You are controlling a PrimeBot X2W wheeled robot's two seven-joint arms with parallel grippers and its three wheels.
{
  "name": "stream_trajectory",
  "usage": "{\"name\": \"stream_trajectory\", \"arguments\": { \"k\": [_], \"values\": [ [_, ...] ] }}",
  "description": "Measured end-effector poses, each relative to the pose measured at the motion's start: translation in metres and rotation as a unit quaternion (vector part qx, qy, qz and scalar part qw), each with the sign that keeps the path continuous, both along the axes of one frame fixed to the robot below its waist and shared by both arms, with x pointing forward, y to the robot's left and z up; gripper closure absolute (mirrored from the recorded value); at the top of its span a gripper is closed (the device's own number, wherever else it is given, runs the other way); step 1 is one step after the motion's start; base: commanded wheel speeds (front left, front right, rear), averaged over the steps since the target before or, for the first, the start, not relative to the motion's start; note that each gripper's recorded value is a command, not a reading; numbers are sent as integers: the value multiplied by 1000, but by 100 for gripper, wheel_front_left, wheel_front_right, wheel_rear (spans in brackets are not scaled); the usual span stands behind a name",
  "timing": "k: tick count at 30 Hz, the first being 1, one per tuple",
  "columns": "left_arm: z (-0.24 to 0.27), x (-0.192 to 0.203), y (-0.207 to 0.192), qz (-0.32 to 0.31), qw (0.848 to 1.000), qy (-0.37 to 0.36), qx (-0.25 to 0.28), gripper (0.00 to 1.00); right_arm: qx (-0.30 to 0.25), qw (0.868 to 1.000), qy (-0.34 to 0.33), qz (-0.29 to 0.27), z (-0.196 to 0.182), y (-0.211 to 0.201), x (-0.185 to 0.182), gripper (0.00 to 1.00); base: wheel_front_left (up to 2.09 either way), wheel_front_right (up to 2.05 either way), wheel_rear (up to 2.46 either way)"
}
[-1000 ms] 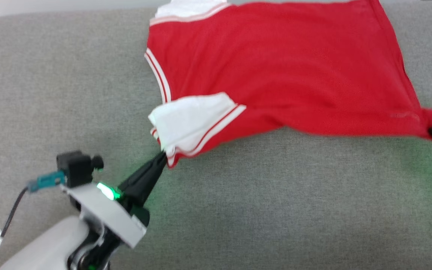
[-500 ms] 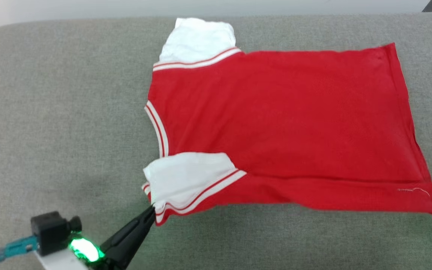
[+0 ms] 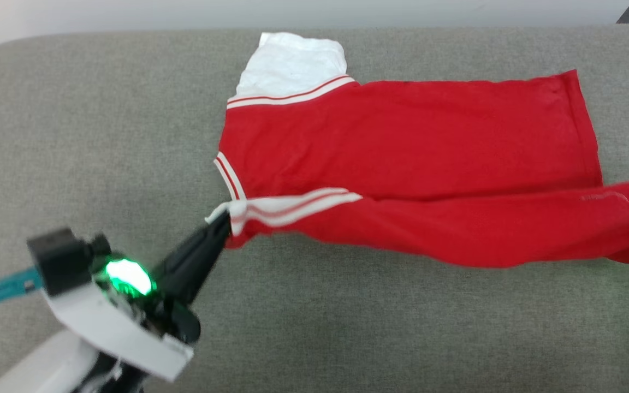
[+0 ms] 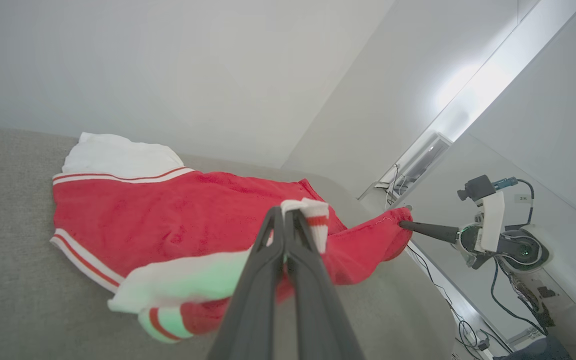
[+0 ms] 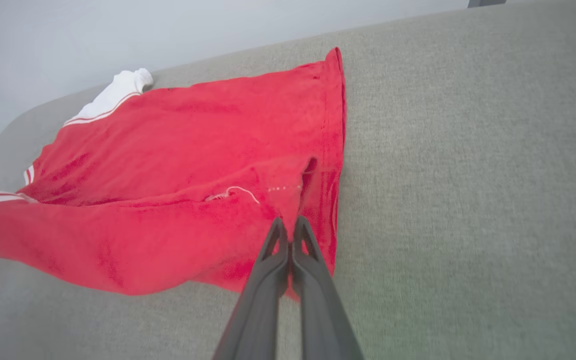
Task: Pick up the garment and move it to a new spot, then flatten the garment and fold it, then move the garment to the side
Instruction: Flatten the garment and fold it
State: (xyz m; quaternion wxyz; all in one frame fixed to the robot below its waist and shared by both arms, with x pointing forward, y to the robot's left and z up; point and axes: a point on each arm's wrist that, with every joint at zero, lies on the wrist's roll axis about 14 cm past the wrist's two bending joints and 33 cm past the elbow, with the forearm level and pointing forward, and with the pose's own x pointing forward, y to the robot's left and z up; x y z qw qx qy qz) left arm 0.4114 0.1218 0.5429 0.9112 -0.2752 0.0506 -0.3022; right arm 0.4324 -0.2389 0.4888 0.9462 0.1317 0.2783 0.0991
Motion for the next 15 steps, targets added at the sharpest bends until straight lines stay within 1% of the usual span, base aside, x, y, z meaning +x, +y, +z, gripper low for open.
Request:
{"name": "stream_trajectory", "arguments": {
  "k": [2, 5, 8, 12, 15],
  "values": [
    [1, 12, 2, 7, 1000, -4, 0, 100, -1, 1000, 0, 1, -3, 3, 11, 100, 0, 0, 0],
    [-6, 25, -1, 10, 1000, 8, -7, 100, -6, 1000, 8, 2, -14, 6, 23, 100, 0, 0, 0],
    [-22, 39, 4, 21, 999, 23, 7, 100, -17, 1000, 20, -5, -30, 1, 30, 100, 0, 0, 0],
    [-51, 51, 6, 27, 998, 52, 24, 100, -16, 999, 37, -9, -54, 2, 36, 100, 0, 0, 0],
    [-78, 55, 9, 27, 995, 76, 52, 100, -17, 998, 52, -7, -72, 5, 39, 100, 0, 0, 0]
  ]
}}
